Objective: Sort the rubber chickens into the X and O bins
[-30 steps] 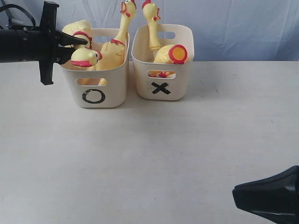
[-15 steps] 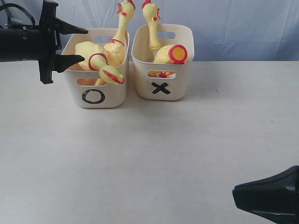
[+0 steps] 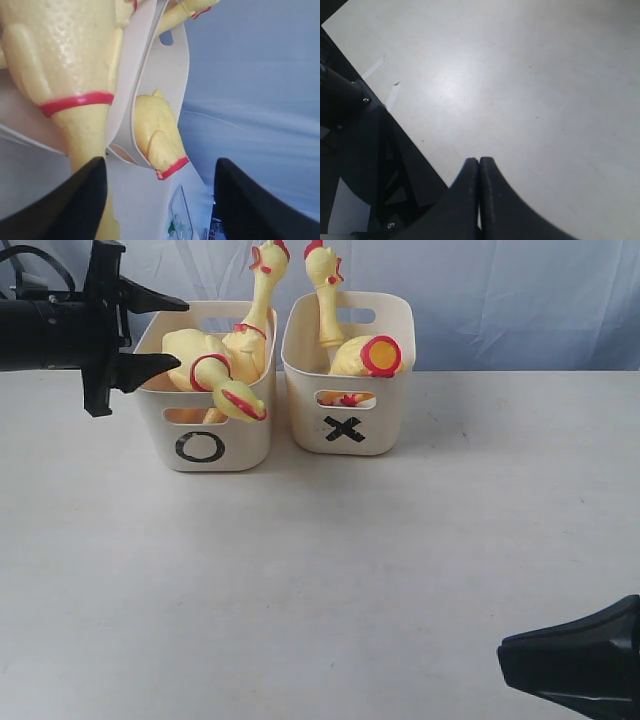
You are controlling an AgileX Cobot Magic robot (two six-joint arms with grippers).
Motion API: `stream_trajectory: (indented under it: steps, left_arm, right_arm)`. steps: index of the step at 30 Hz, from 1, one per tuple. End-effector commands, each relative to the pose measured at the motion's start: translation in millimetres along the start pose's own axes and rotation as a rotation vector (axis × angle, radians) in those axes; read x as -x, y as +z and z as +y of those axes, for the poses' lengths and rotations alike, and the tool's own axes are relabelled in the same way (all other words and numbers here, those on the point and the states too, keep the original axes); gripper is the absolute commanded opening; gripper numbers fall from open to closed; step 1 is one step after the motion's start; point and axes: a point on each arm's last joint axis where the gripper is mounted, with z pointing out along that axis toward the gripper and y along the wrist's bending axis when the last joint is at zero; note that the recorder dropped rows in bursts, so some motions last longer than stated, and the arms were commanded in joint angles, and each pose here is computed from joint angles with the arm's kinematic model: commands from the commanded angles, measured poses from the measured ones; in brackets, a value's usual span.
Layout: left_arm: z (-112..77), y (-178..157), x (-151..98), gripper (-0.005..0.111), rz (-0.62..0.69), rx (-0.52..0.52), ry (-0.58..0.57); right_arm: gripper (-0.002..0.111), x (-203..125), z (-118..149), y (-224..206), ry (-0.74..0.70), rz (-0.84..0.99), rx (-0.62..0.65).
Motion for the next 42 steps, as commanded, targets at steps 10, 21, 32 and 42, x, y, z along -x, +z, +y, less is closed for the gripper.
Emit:
stream_trajectory:
  steps: [10,21,32,42]
  left_arm:
    - [-44.8,-35.7,-11.3,0.000,0.030,-0.118,0.271]
    - [-74.4,-102.1,-44.4,0.000,0.024,0.103,0.773]
    - [-93.9,-165.3,-87.6,0.000,-0.102,0.209,1.029]
    - [-85.7,-213.5,-122.4,0.000,-0.308,0.278,1.223]
  right_arm:
    - [-0.001,-0.7,0.3,-0.2,-0.006,-0.009,0.000]
    - [-0.001,-0.6,0.2,-0.2,-0.006,-0.010,-0.001]
    - [-0.001,0.1,-0.1,-0.2,-0.002,-0.018,-0.005]
    - [-0.001,0.1,-0.1,-0.2,-0.002,-0.018,-0.005]
